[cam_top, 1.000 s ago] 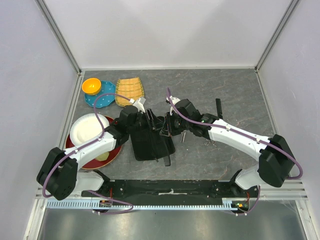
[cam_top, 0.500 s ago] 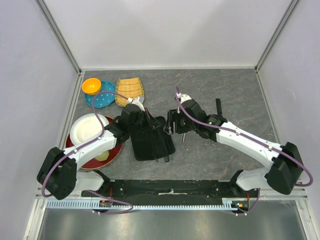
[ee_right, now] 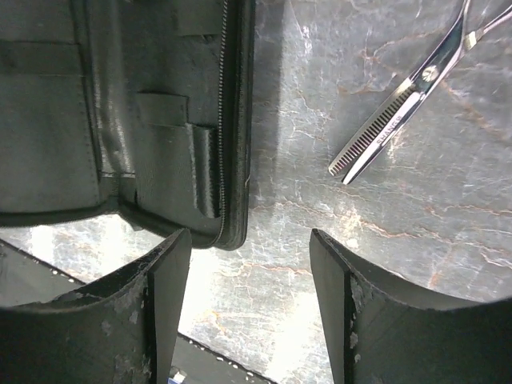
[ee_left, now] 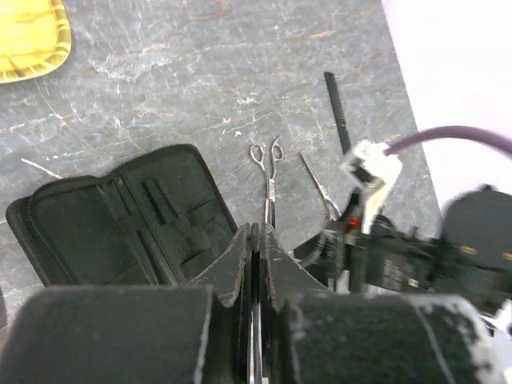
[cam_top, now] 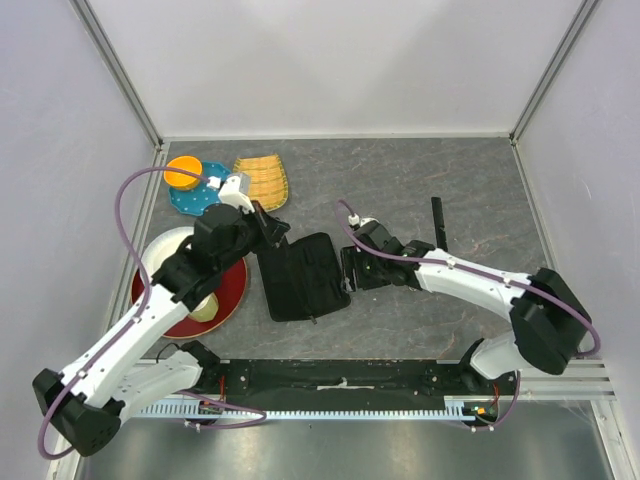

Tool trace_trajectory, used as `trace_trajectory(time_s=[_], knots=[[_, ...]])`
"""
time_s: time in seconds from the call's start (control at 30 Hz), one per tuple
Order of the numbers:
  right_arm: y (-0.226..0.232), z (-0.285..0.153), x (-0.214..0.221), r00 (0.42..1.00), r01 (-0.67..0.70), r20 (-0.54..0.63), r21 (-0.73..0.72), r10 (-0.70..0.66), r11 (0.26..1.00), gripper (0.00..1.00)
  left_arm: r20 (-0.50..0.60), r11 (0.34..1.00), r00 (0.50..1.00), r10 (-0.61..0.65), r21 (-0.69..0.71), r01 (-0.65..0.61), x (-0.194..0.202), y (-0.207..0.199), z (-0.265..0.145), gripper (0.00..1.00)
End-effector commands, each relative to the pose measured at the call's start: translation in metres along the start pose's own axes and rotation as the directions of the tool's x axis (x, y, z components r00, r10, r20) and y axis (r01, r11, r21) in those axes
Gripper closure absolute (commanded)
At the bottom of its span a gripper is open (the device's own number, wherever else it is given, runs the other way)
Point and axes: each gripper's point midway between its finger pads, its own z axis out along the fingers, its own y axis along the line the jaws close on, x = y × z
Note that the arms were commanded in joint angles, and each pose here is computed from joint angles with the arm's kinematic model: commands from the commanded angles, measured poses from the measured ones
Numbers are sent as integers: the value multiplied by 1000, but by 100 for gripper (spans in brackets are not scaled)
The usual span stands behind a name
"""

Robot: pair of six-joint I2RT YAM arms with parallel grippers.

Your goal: Sort the hair-cutting tools

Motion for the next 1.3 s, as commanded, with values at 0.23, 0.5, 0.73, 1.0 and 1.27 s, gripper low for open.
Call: trace_trajectory(time_s=[0.23, 0.5, 0.73, 1.0, 1.27], knots=[[33, 38, 17, 988, -154, -38, -142, 150, 978, 27, -63, 979, 990, 130, 167, -118, -4, -33, -39, 98], [31, 46, 35, 982, -188, -60, -179, 180, 966, 26, -114, 962, 979, 169, 235, -139, 0, -48, -39, 98], [40, 42, 28, 965, -246, 16, -288, 262, 925, 36, -130, 963, 977, 169, 234, -135, 1, -48, -33, 98], [25, 42, 15, 949, -271, 98, -228, 299, 935, 70, -135, 962, 977, 164, 241, -128, 2, -50, -33, 98], [-31, 34, -27, 979, -21, 202, 6, 19, 1000, 71, -138, 962, 973, 183, 229, -148, 1, -47, -36, 98]])
